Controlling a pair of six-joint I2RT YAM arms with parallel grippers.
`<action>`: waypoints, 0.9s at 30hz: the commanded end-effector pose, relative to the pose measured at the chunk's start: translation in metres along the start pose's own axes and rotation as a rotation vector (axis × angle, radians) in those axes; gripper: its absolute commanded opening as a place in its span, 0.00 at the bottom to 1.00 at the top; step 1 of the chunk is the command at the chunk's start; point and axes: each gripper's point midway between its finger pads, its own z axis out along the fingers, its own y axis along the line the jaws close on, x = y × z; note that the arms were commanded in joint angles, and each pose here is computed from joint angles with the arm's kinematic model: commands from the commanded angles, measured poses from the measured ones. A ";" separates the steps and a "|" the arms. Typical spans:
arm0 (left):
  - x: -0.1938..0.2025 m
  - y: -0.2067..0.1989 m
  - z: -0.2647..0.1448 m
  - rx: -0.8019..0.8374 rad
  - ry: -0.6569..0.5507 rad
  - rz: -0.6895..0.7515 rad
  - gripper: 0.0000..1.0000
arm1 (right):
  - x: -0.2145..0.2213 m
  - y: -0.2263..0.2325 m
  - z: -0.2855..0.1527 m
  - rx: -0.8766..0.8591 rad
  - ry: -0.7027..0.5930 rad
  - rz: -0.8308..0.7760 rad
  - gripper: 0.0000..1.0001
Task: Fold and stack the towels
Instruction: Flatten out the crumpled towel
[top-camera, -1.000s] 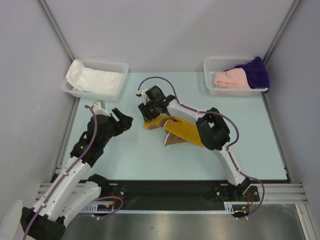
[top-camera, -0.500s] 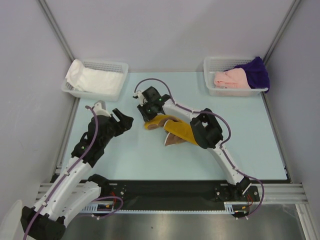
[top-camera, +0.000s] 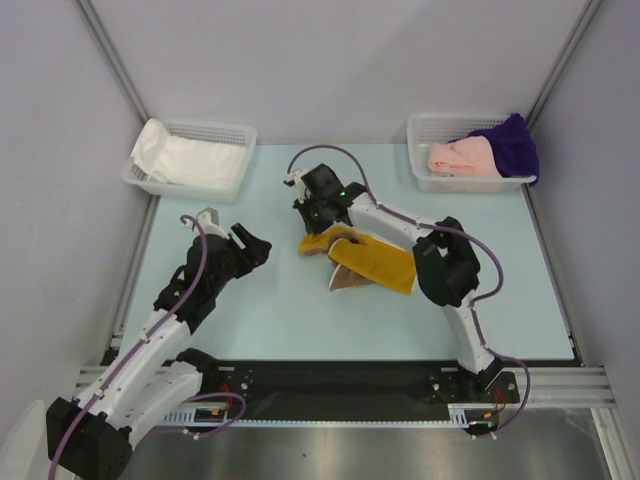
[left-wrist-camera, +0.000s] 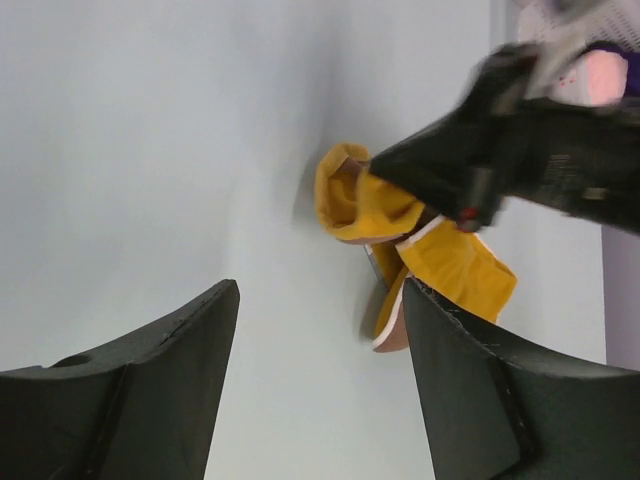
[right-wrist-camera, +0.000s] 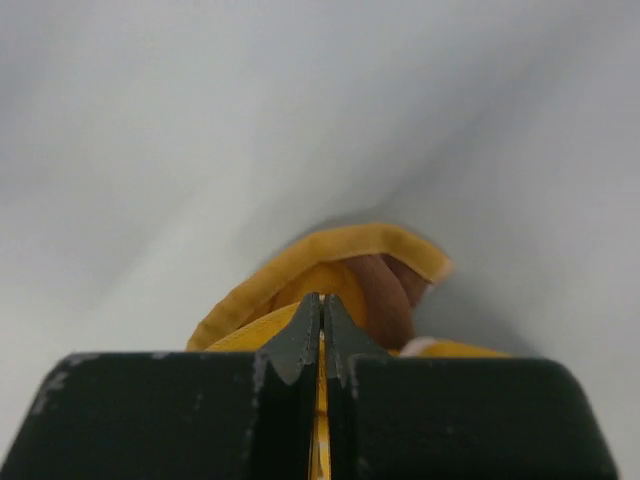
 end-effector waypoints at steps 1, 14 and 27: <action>0.000 -0.004 0.010 0.031 -0.014 -0.043 0.72 | -0.061 -0.003 -0.075 0.066 -0.221 0.010 0.00; 0.022 -0.062 0.076 0.298 0.108 -0.017 0.79 | -0.076 -0.045 -0.218 0.286 -0.447 0.150 0.00; 0.040 -0.088 0.109 0.471 0.154 0.071 0.71 | -0.027 -0.100 -0.238 0.410 -0.422 0.294 0.00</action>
